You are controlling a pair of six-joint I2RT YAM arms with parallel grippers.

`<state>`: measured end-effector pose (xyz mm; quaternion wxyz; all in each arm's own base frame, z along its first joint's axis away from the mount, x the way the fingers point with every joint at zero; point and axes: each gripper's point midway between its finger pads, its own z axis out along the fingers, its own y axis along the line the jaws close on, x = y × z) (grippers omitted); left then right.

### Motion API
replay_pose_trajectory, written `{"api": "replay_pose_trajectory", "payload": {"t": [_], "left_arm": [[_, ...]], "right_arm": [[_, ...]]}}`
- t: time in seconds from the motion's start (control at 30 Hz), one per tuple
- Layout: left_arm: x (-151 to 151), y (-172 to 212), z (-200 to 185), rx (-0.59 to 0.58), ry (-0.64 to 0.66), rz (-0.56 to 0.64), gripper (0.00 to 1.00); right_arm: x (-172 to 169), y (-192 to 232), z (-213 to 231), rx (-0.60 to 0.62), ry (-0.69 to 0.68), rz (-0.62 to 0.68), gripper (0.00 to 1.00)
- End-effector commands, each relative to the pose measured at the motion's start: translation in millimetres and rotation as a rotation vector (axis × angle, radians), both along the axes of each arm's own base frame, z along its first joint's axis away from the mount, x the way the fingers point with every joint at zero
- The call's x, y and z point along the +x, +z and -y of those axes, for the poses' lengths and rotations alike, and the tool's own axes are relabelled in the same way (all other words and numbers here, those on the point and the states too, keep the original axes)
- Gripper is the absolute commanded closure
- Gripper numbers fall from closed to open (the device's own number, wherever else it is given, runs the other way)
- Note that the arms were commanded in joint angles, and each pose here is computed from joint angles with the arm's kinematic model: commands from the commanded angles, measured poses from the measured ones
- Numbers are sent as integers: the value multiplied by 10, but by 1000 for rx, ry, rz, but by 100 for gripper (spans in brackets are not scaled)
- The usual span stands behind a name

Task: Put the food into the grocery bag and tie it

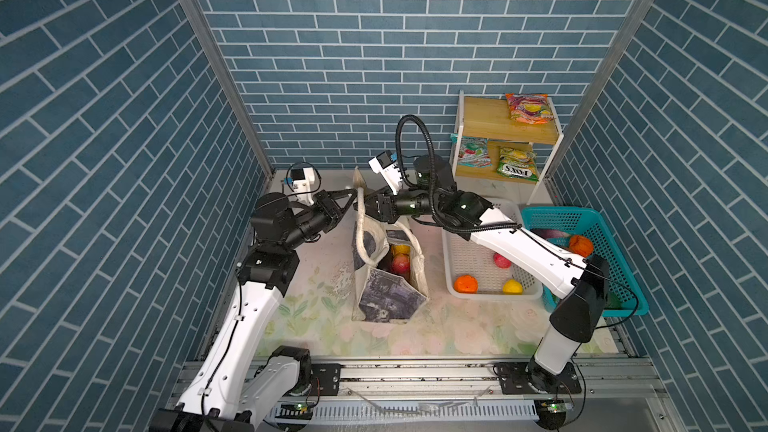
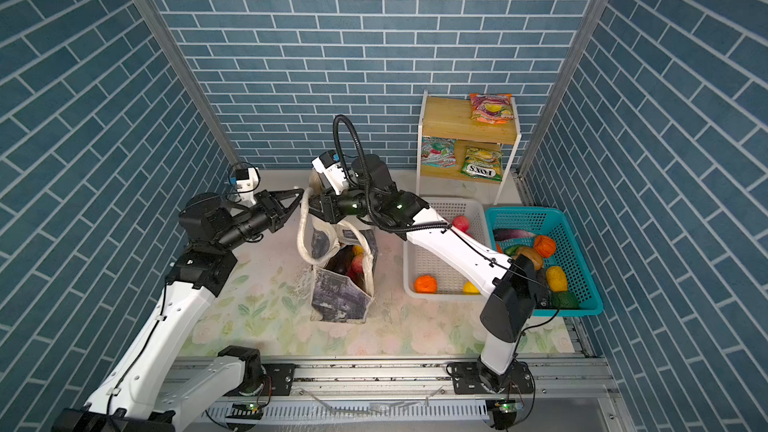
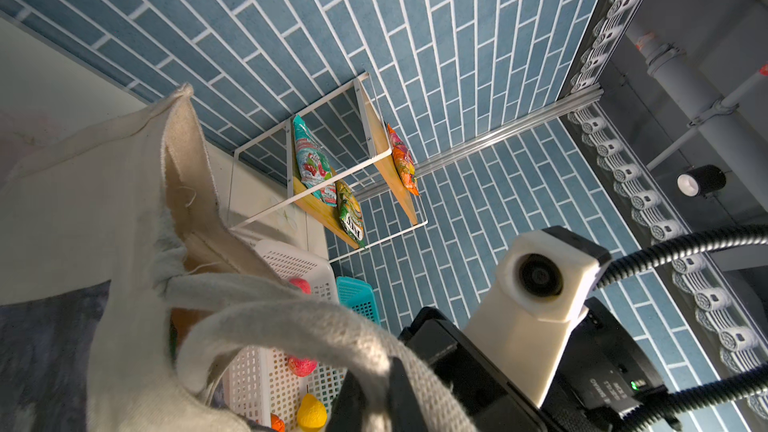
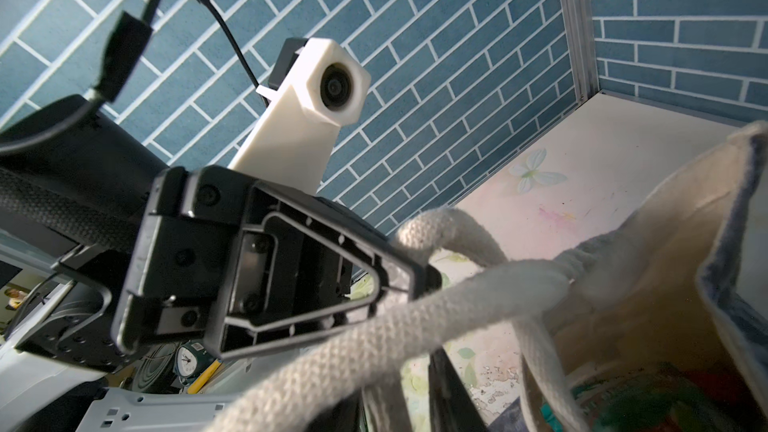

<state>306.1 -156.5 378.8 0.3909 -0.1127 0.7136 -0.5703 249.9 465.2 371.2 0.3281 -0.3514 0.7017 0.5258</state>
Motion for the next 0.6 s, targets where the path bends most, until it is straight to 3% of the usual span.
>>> {"api": "replay_pose_trajectory", "payload": {"t": [0.0,0.27,0.57], "left_arm": [[-78,32,167,34,-83,22,99],[-35,4,369,29,-133,24,99],[-8,242,492,-37,-168,71,98]], "right_arm": [[-33,189,175,4,-38,81,68],[-45,333,310,-17,-68,146,55],[21,502,286,-26,-69,197,48]]}}
